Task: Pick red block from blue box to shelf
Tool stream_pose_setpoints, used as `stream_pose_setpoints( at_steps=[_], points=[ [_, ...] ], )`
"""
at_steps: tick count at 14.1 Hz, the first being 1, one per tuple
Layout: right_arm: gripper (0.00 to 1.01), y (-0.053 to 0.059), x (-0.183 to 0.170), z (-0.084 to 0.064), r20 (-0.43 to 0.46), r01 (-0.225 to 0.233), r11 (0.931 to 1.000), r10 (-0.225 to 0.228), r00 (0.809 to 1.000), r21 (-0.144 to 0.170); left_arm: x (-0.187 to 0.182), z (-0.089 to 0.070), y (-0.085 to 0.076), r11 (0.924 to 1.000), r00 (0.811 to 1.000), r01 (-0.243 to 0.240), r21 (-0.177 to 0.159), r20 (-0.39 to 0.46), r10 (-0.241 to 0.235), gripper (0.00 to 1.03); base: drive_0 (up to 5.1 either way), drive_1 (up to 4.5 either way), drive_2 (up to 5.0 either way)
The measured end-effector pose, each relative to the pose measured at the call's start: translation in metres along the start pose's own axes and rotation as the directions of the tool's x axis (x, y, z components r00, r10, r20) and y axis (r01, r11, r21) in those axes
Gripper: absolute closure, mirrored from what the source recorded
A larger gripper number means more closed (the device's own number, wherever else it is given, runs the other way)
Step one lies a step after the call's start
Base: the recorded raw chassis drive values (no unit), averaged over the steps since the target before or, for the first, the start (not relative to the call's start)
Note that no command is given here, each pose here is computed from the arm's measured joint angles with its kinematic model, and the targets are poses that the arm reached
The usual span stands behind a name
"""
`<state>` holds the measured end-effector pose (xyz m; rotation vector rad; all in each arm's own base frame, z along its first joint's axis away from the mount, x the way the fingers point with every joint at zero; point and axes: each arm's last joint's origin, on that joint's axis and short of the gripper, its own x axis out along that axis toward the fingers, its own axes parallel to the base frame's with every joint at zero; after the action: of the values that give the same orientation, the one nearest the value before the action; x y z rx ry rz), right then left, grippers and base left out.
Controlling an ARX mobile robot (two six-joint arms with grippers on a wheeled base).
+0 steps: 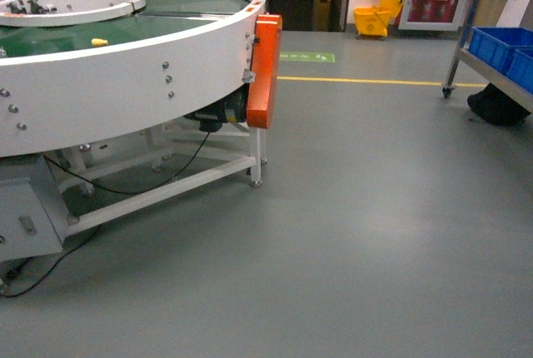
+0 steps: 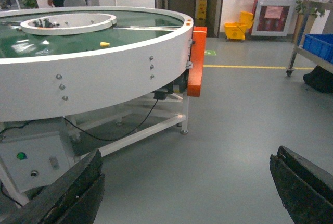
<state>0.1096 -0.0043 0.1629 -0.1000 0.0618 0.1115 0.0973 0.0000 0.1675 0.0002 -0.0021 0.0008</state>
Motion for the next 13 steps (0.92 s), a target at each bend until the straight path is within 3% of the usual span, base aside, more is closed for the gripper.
stream_pose_setpoints(
  at_steps=[10, 13],
  points=[
    [0.72, 0.0, 0.0, -0.0001, -0.001, 0.0, 1.0, 0.0, 1.0, 0.0, 0.0, 0.0001, 0.0, 1.0, 1.0, 0.0, 0.0, 0.001, 0.0, 0.05, 0.0, 4.02, -4.0],
    [0.72, 0.0001, 0.0, -0.0001, -0.001, -0.002, 1.0, 0.002, 1.0, 0.0, 0.0, 0.0, 0.0001, 1.0, 1.0, -0.001, 0.0, 0.0, 0.001, 0.05, -1.0, -1.03, -1.0]
  ],
)
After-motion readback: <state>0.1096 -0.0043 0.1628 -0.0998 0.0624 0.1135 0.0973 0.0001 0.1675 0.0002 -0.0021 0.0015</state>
